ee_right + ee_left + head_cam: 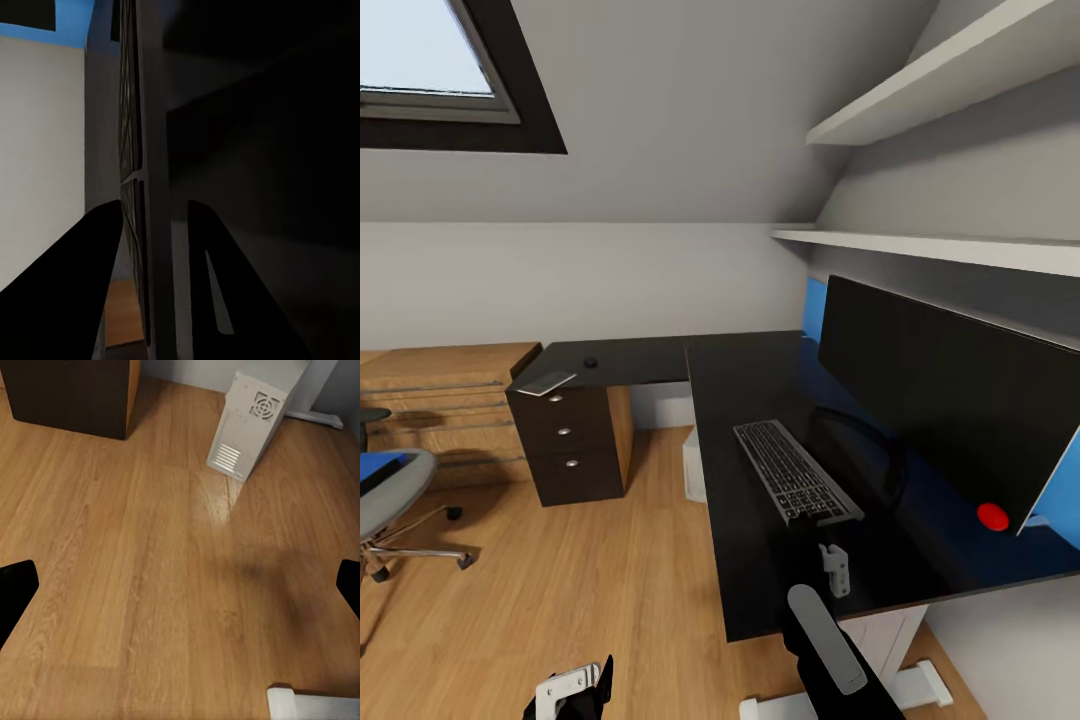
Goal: In the bedroom, organize the workspace by keeping the computer under the desk, ensuring the monitor is on the desk, placing the keyboard on the desk next to the monitor, placing the mouse on the desk next to the keyboard, moving the folder from the swivel chair onto the desk next to the mouse, stacking the notebook on top of the folder with the pen on top of the notebook, and positioning the swivel chair next to the desk.
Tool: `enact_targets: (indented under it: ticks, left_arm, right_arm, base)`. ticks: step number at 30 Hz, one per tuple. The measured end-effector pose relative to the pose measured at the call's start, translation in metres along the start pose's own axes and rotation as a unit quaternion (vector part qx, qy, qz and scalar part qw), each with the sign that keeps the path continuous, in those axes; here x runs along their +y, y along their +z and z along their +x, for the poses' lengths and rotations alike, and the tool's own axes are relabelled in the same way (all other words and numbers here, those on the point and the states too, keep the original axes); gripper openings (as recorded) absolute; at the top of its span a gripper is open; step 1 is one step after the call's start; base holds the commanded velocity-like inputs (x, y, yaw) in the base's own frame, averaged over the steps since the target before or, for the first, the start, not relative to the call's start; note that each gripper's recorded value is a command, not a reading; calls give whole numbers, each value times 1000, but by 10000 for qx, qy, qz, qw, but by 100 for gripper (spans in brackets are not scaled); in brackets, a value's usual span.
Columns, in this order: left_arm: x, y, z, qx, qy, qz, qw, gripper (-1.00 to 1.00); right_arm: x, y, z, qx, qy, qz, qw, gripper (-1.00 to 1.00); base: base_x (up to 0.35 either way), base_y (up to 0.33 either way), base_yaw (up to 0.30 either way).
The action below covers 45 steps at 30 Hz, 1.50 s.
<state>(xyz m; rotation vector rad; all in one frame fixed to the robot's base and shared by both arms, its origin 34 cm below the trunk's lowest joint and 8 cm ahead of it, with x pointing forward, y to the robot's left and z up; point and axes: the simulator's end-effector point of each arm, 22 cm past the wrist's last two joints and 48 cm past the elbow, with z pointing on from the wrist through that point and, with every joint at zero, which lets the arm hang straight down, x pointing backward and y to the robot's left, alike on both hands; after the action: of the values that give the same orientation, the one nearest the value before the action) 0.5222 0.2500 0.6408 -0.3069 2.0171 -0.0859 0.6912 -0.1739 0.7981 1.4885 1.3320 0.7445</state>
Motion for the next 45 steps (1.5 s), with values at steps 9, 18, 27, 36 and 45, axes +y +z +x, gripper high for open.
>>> enact_targets:
  ticks: [9,18,27,36,45]
  left_arm:
    - [1,0,2,20,10,-10,10000,100]
    - [2,0,3,31,15,-16,10000,100]
    - [2,-1,4,32,18,-17,10000,100]
    - [2,-1,4,36,18,-18,10000,100]
    - [3,-1,3,25,15,-19,10000,100]
  right_arm:
    - [0,0,0,-4,28,2,10000,-100]
    - [0,1,-4,-43,39,8,10000,-100]
    - [0,1,-5,-54,37,12,10000,-100]
    - [0,1,-5,-54,38,12,10000,-100]
    - [0,1,-5,-60,41,16,10000,-100]
  base:
    - [21,0,0]
    - [132,0,0]
    - [136,0,0]
    - [134,0,0]
    - [101,16,0]
